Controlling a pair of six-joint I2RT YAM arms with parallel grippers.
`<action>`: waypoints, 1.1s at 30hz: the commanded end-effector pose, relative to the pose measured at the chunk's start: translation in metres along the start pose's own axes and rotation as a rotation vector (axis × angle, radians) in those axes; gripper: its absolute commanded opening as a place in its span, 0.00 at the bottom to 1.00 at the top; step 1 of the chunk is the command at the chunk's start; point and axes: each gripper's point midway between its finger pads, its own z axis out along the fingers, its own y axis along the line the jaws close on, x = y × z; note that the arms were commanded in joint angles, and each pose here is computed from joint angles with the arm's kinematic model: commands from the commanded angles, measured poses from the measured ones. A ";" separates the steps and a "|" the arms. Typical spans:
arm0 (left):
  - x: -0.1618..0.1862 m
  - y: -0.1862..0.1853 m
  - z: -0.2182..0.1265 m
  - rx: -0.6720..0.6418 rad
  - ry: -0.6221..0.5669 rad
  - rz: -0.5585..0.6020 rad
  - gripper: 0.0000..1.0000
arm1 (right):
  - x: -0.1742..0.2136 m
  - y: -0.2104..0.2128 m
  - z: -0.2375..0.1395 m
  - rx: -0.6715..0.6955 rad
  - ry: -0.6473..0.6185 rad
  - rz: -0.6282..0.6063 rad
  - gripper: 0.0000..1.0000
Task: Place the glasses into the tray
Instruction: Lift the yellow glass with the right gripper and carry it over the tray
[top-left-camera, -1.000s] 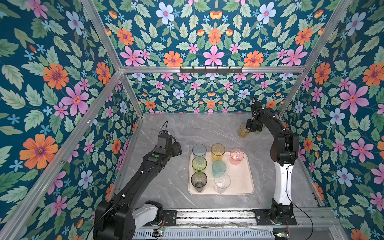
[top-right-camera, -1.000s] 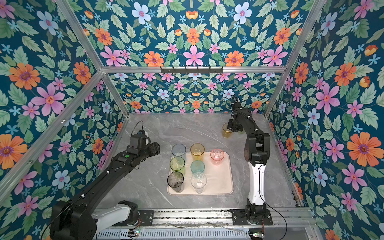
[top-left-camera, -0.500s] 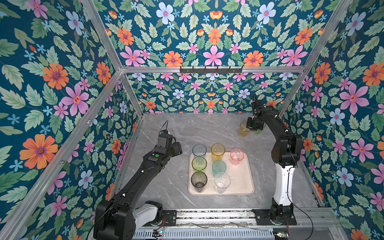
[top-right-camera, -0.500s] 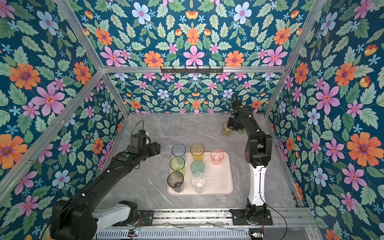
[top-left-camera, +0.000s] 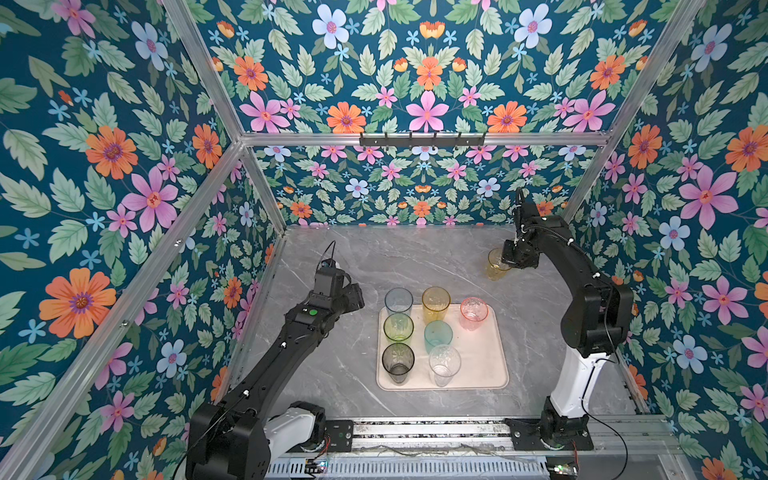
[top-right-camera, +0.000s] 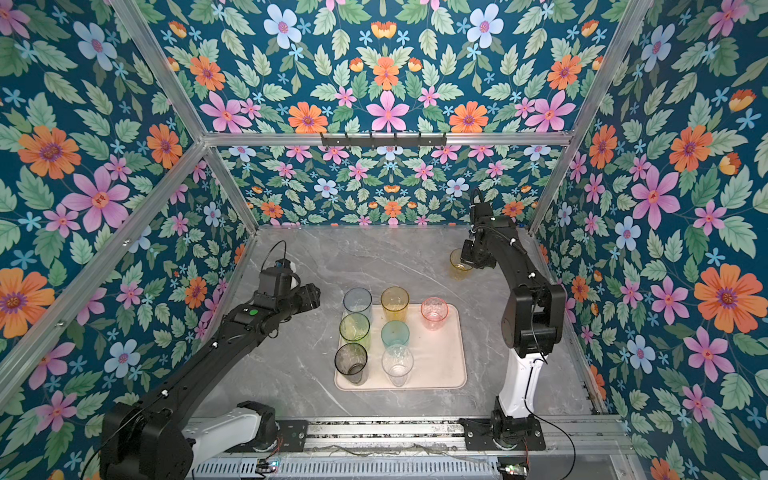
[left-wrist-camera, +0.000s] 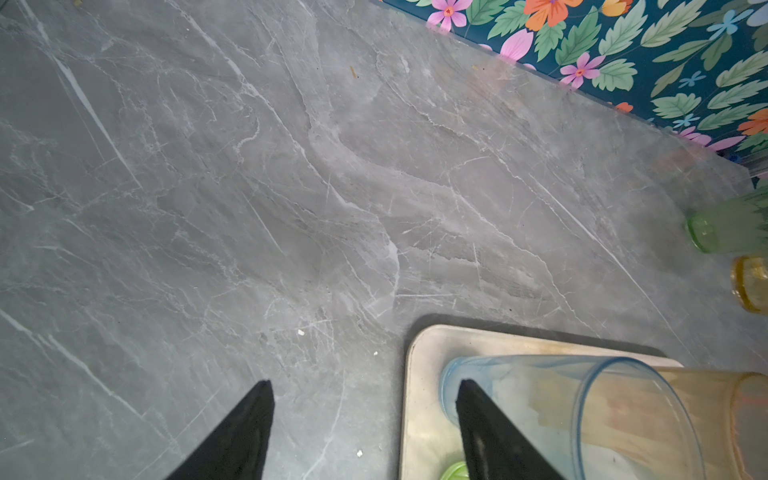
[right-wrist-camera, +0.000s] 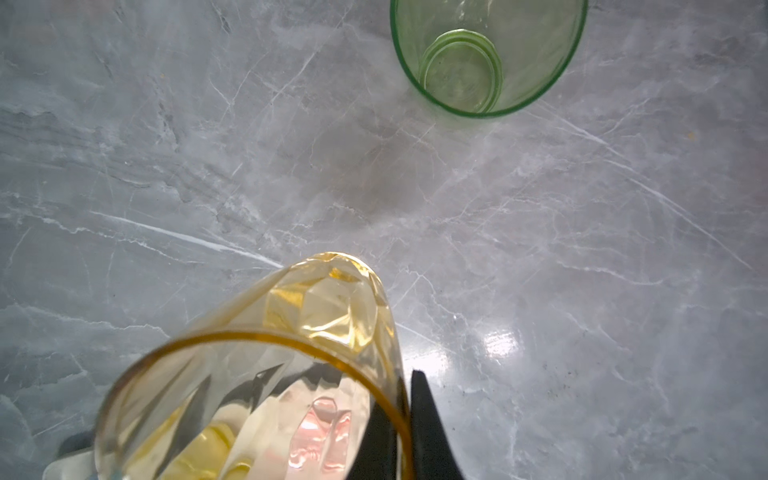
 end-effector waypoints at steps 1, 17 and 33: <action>-0.003 0.000 0.000 0.000 -0.009 0.003 0.72 | 0.002 0.002 -0.011 -0.020 -0.025 0.004 0.00; -0.001 -0.001 0.002 0.009 -0.007 0.001 0.72 | 0.050 -0.014 -0.074 -0.036 -0.091 -0.009 0.00; -0.003 -0.004 0.003 0.016 -0.008 0.000 0.72 | 0.132 -0.032 -0.101 -0.026 -0.053 -0.068 0.00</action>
